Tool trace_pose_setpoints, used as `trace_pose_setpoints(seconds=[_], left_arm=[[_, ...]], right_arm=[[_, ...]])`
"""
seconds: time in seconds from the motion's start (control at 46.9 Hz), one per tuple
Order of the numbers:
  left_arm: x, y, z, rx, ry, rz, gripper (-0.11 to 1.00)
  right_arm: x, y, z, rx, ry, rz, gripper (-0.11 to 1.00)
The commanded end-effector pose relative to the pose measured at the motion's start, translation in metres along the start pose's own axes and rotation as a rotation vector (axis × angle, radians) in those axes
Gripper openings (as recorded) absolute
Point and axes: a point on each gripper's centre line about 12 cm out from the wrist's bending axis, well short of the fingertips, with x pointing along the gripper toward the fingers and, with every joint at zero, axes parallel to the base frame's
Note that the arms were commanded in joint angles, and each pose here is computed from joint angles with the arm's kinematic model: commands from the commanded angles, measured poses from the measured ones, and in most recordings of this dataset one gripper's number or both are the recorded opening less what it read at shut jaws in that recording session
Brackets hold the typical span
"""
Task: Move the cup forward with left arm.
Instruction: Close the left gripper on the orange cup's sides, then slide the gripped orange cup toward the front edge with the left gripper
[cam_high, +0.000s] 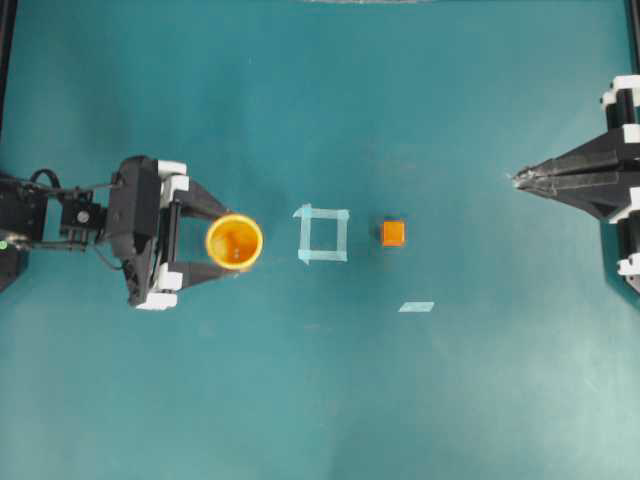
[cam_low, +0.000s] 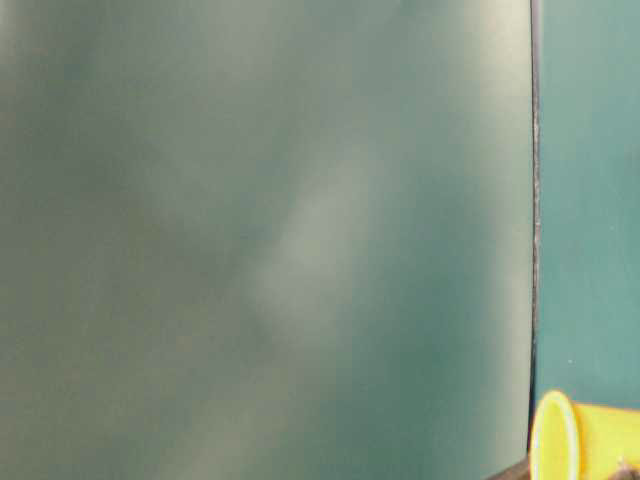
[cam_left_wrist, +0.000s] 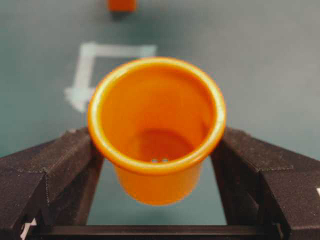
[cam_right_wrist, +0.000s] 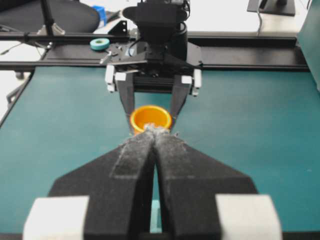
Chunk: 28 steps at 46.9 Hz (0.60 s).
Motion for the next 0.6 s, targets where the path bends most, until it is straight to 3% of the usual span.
trace_pose_setpoints(seconds=[0.0,0.256,0.575], left_arm=[[-0.002,-0.009,0.003,-0.012,-0.036,-0.018,0.65],[-0.002,-0.037,0.001,-0.037,-0.074,-0.075,0.65],[0.017,-0.075,-0.005,-0.009,-0.051,-0.169,0.65]], right_arm=[[0.002,0.0,0.014,0.003,-0.029,0.0,0.0],[0.002,0.0,0.015,0.003,-0.026,0.0,0.0],[0.002,0.0,0.013,0.003,-0.006,0.0,0.0]])
